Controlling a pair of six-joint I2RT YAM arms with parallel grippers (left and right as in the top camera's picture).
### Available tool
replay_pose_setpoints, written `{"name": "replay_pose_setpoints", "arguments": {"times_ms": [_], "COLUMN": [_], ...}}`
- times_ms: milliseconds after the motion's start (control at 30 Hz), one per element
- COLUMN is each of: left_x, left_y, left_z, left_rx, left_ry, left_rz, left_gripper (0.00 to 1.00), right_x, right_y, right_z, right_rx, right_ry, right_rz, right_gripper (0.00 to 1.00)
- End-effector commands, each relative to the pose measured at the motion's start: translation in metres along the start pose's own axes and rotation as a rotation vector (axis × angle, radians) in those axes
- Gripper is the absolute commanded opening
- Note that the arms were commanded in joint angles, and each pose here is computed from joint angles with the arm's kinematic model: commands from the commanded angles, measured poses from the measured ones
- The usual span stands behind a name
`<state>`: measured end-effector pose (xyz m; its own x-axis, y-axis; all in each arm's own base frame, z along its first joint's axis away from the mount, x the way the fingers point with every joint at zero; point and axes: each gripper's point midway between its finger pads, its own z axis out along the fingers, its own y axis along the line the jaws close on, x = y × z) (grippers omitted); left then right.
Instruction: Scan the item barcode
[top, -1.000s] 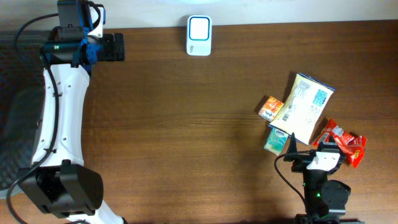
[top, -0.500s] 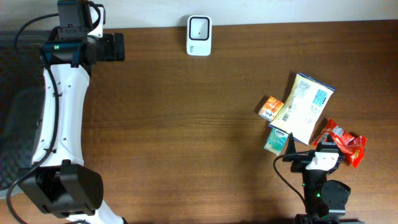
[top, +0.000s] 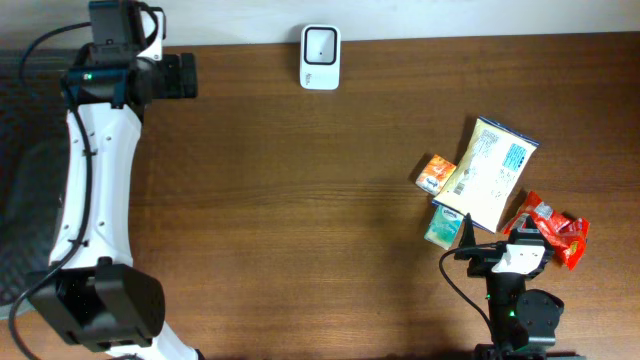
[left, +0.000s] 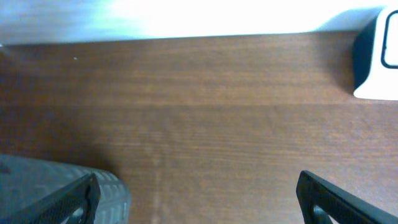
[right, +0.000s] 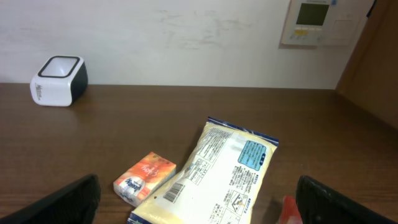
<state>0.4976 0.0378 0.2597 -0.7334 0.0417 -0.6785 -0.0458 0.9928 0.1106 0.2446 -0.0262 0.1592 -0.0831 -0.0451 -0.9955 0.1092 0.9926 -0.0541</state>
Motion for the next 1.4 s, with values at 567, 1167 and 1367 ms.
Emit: {"name": "replay_pose_setpoints", "arguments": {"times_ms": [567, 1167, 1367], "left_x": [0.172, 0.251, 0.253], "left_y": [-0.027, -0.028, -0.029], "left_z": [-0.08, -0.102, -0.099], "left_rx": [0.012, -0.087, -0.081], "left_ry": [-0.614, -0.758, -0.744], "left_rz": [0.327, 0.302, 0.304], "left_gripper": [0.99, 0.99, 0.99], "right_x": [0.003, 0.003, 0.003], "right_y": [0.003, 0.003, 0.003], "right_z": [0.0, 0.0, 0.0], "right_rx": [-0.013, -0.013, -0.013], "right_ry": [-0.001, -0.001, -0.001], "right_rz": [0.0, 0.0, 0.0], "right_gripper": [0.99, 0.99, 0.99]}}
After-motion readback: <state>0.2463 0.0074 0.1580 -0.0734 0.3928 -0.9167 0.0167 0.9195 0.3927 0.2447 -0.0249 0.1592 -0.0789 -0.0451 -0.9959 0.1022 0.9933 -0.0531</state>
